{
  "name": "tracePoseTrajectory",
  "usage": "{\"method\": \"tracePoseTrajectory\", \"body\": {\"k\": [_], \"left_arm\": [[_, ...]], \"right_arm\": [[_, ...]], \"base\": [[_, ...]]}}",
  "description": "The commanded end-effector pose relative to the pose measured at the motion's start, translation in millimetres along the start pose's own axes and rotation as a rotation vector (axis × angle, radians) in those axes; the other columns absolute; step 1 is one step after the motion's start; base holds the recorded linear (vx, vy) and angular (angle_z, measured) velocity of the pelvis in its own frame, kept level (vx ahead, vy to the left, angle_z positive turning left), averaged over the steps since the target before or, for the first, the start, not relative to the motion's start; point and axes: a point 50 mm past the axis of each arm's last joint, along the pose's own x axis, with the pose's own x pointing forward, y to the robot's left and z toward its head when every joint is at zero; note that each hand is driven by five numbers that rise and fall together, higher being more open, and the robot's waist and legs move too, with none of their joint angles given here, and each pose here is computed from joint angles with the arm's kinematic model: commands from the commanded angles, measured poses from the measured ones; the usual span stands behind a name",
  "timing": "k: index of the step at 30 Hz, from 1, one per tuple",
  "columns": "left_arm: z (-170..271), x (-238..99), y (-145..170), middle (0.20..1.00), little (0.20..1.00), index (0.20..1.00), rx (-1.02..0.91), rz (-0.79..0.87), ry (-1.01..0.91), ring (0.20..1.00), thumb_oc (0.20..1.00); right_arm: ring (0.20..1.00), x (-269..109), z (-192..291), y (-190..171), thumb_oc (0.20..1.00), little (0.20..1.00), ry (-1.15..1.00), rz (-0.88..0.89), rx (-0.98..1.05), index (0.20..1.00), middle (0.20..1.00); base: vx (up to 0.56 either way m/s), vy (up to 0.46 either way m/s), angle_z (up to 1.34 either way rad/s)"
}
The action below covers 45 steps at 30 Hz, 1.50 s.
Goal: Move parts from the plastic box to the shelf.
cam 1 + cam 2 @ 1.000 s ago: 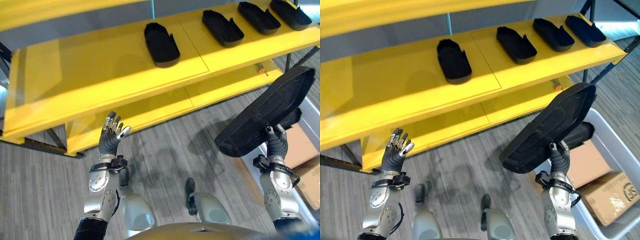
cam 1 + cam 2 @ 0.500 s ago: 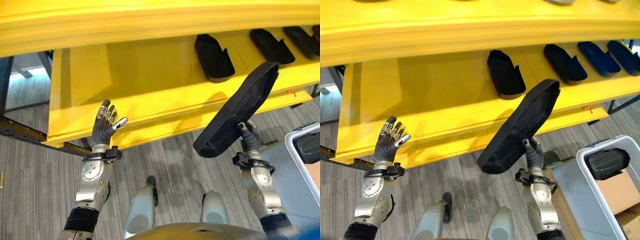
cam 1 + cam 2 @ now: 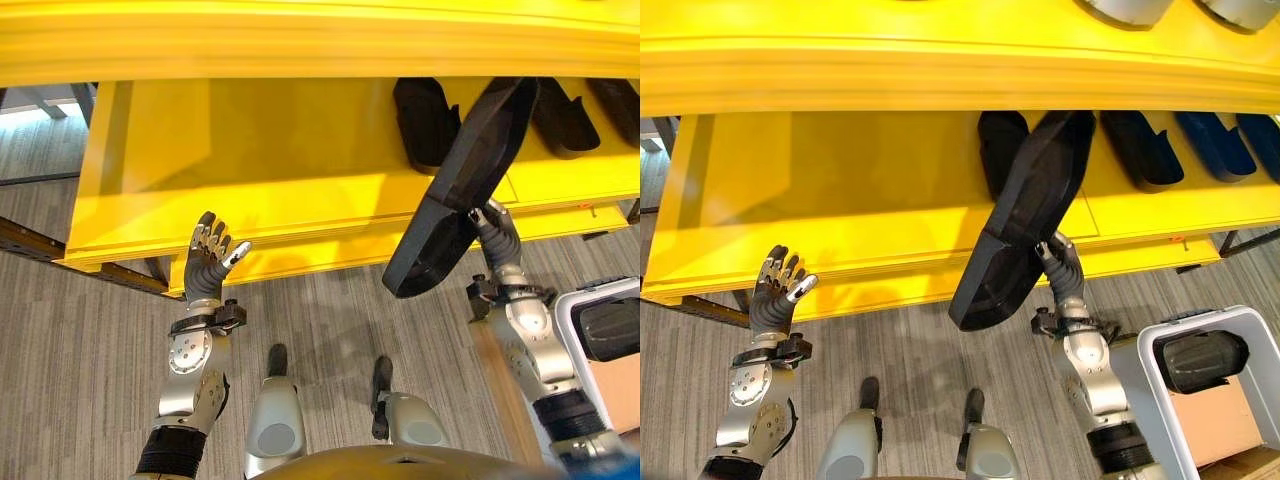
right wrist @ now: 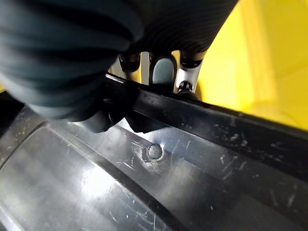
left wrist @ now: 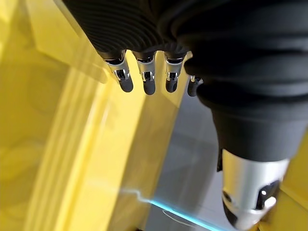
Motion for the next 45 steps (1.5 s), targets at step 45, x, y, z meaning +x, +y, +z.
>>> {"method": "tracePoseTrajectory", "body": {"k": [45], "left_arm": [[45.0,12.9,-52.3,1.0,1.0,1.0,-0.079,-0.328,-0.154,1.0,1.0]], "right_arm": [[0.2,180.7,149.9,-55.0,0.2,0.2,-0.067,-0.468,-0.169,0.2,0.2]], "base": [[-0.03,0.005,0.1]]}}
